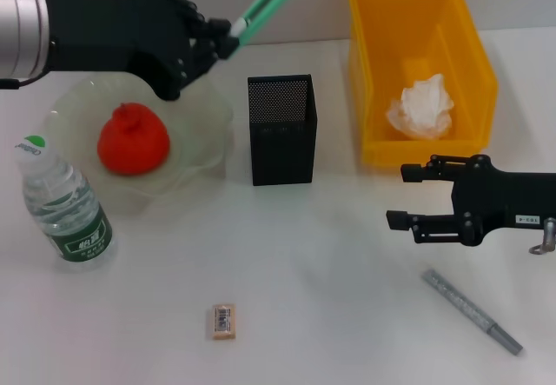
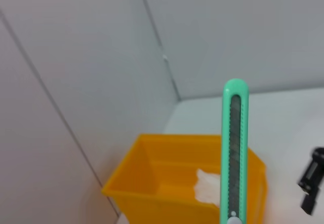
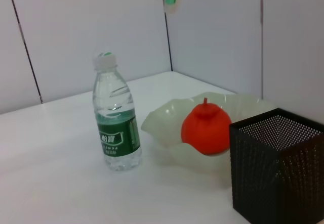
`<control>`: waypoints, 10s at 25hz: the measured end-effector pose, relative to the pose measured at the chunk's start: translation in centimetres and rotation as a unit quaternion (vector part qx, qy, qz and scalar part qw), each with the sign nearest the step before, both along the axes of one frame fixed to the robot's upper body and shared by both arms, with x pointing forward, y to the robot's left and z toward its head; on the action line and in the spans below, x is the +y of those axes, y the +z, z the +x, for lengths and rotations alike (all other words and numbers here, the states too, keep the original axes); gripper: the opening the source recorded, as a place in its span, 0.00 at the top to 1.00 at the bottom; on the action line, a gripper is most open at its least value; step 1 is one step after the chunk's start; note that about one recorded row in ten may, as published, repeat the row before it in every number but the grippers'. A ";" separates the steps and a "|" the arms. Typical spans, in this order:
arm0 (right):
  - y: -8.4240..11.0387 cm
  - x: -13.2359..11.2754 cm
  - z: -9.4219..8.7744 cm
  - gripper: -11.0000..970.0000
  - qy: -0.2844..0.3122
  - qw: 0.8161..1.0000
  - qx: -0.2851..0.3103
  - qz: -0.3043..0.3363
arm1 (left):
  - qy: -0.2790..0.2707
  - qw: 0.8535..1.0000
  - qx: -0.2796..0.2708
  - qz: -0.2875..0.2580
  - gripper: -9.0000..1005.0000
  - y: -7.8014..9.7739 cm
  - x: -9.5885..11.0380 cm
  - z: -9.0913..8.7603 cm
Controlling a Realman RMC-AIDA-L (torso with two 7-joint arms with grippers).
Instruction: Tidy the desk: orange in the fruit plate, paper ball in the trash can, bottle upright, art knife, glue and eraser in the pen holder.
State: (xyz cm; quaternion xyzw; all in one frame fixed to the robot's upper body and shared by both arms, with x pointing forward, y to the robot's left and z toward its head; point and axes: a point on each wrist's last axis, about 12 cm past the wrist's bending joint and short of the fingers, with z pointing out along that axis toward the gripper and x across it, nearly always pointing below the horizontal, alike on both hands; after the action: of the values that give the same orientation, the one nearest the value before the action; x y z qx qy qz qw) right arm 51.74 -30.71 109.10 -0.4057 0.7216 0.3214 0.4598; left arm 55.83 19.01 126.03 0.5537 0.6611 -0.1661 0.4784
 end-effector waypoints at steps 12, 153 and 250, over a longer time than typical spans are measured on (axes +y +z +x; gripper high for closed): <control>0.6 -0.3 0.2 0.21 -0.016 0.999 -0.015 0.025 | 0.083 0.993 -0.029 -0.083 0.89 -2.5 -1.0 -0.5; 4.4 -1.4 -0.8 0.21 -0.014 0.991 -0.134 -0.011 | 0.076 0.976 -0.206 -0.001 0.89 -8.4 -5.9 -4.1; 2.2 -4.0 -7.2 0.21 -0.032 0.981 -0.096 0.166 | -0.086 0.491 -0.692 0.522 0.89 -14.2 -4.0 0.6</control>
State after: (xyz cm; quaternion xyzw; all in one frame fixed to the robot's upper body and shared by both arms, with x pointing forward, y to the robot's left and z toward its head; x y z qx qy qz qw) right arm 44.49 -34.71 111.35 -0.3288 0.6234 0.3816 0.5981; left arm 56.41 15.05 111.85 0.6932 0.0324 0.6056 0.3894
